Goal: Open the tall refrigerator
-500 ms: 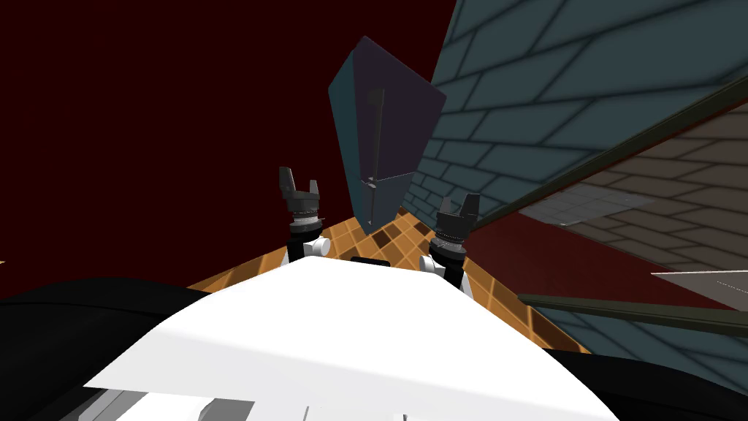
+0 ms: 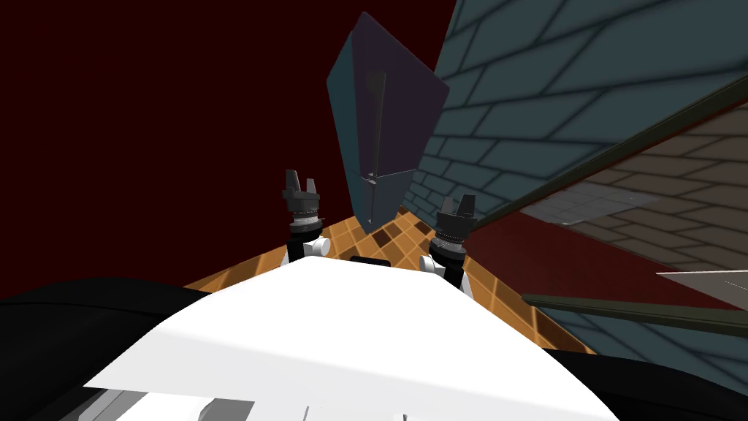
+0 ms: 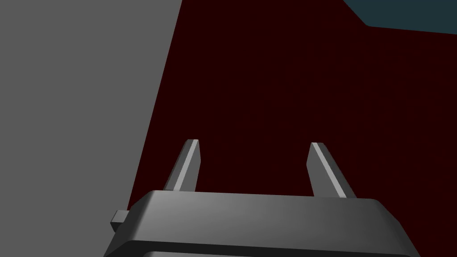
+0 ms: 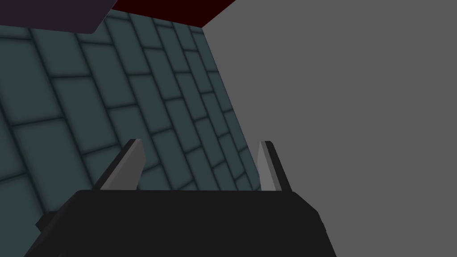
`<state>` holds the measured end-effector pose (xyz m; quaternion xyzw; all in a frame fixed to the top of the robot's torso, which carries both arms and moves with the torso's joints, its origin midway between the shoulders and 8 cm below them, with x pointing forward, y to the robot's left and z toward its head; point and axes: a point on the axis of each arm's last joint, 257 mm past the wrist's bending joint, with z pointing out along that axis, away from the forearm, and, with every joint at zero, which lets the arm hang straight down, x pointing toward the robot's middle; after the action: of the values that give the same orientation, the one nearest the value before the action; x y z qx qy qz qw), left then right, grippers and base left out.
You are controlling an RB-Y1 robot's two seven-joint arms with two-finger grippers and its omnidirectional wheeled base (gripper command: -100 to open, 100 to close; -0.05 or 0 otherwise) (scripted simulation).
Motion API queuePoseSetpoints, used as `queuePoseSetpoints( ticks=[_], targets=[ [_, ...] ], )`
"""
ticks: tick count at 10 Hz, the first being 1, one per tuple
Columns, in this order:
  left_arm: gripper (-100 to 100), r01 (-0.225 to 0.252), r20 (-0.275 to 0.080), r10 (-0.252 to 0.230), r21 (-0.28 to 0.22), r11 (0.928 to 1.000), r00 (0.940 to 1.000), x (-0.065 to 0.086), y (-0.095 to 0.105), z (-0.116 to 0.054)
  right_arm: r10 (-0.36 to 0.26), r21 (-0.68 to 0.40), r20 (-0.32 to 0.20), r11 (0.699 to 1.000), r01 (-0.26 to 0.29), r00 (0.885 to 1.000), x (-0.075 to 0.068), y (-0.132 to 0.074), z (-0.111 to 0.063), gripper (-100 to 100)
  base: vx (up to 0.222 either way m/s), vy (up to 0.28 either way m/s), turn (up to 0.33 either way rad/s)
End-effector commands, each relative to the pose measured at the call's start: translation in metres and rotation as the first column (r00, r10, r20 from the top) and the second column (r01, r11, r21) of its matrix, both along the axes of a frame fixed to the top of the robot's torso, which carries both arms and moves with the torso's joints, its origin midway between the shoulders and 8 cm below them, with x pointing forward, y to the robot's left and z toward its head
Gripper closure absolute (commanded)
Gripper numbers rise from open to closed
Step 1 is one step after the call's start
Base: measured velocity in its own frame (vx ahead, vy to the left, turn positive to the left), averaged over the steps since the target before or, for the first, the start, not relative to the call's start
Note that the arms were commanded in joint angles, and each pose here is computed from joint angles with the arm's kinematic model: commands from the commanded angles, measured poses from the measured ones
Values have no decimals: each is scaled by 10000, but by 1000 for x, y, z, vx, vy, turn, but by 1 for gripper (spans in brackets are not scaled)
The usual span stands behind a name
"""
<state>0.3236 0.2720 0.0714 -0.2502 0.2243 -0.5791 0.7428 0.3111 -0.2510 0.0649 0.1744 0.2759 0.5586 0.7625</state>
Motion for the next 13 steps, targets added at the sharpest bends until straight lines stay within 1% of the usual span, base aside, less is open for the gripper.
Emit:
queuePoseSetpoints(
  ticks=[1,4,5,7,9,11,13],
  targets=[
    [0,0,0,0,0,10000,10000,0,0,0,0,0,0,10000,0,10000,0,0,0,0,0,0,0],
    [0,0,1,0,0,10000,10000,0,0,0,0,0,1,10000,0,10000,0,0,0,0,0,0,0],
    [-100,179,-169,-172,428,9989,9997,5,-6,-2,0,0,1,10000,0,10000,0,0,0,0,4,2,-33],
    [-100,382,-480,-335,1011,9941,9983,15,-13,-5,0,1,-5,10000,0,10000,0,0,0,0,-4,8,-58],
    [-100,497,-849,-368,1548,9867,9957,29,-19,-8,-1,1,-6,10000,1,10000,0,0,0,0,-10,15,-70],
    [-100,494,-1230,-253,1968,9792,9921,46,-21,-11,0,1,-6,10000,0,10000,0,0,0,0,-10,17,-104],
    [-100,398,-1575,-32,2299,9724,9875,64,-22,-13,0,1,-6,10000,0,10000,0,0,0,0,-17,23,-129]
  ],
)
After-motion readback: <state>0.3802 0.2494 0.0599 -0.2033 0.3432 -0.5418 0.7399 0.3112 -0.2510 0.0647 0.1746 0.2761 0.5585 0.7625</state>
